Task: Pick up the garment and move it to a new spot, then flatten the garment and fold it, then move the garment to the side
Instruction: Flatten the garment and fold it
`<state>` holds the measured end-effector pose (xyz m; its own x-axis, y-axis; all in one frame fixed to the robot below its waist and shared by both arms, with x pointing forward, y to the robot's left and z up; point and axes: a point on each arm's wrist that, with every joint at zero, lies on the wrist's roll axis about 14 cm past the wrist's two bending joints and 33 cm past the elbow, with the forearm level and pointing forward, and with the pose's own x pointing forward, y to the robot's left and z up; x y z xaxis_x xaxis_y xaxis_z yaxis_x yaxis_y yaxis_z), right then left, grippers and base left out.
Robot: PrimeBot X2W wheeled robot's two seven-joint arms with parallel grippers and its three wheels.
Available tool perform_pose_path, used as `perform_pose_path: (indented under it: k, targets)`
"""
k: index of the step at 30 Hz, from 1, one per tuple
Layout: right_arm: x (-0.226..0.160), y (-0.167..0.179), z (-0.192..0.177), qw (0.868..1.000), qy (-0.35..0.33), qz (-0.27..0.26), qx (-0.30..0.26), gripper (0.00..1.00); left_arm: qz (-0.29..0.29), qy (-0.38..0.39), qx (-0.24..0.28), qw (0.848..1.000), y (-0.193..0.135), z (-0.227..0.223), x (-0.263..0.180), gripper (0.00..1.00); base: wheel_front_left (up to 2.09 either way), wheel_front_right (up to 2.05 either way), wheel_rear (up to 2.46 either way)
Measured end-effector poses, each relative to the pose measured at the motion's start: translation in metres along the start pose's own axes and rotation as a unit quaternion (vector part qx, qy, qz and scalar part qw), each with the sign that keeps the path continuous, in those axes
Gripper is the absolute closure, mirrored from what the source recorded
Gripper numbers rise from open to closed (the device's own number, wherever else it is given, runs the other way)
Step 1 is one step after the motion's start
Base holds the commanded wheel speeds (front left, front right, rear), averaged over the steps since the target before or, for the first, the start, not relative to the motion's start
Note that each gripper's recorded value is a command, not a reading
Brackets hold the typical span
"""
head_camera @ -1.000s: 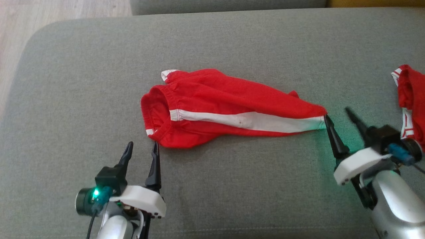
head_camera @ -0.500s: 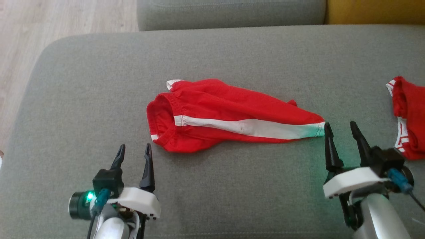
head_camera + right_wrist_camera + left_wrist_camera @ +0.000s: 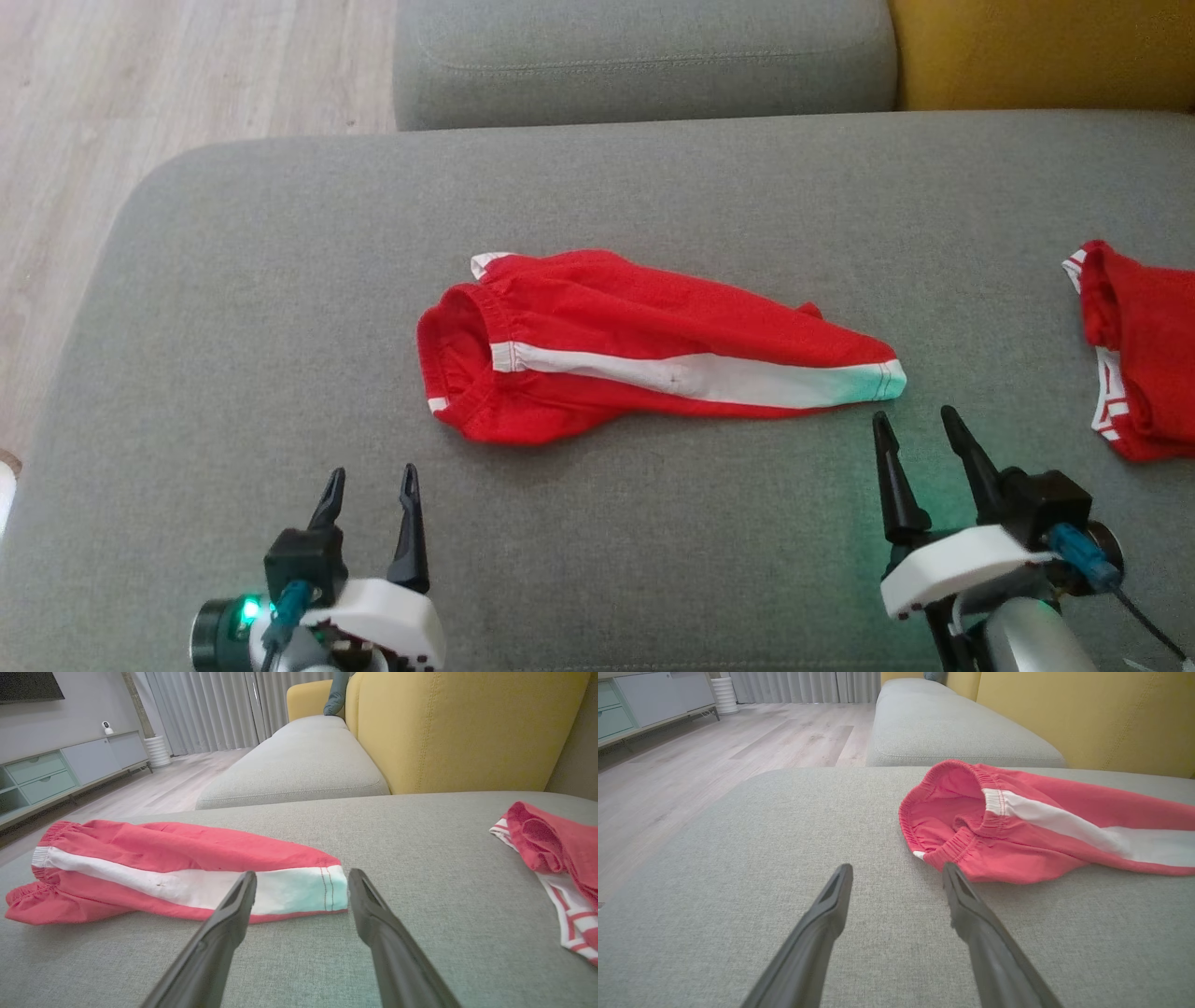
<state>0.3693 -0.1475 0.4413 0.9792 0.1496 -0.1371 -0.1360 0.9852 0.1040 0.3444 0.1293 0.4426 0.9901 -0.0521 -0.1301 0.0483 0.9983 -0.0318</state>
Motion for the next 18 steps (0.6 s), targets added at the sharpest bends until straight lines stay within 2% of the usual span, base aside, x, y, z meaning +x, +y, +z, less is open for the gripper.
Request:
perform_pose_path:
  k: [8, 14, 18]
  targets:
    - [0.005, 0.002, -0.009, 1.0, 0.014, 0.004, 0.004, 0.0, -0.035, 0.006, -0.016, 0.999, -0.017, -0.001, 0.012, 0.0, 0.0, 0.0, 0.0]
    - [0.021, 0.002, -0.007, 1.0, 0.012, 0.007, 0.01, 0.0, -0.088, -0.013, -0.046, 0.995, -0.043, 0.017, 0.051, 0.0, 0.0, 0.0, 0.0]
    - [0.025, -0.006, -0.013, 1.0, 0.022, -0.003, 0.012, 0.0, -0.118, 0.001, -0.063, 0.991, -0.058, 0.011, 0.072, 0.0, 0.0, 0.0, 0.0]
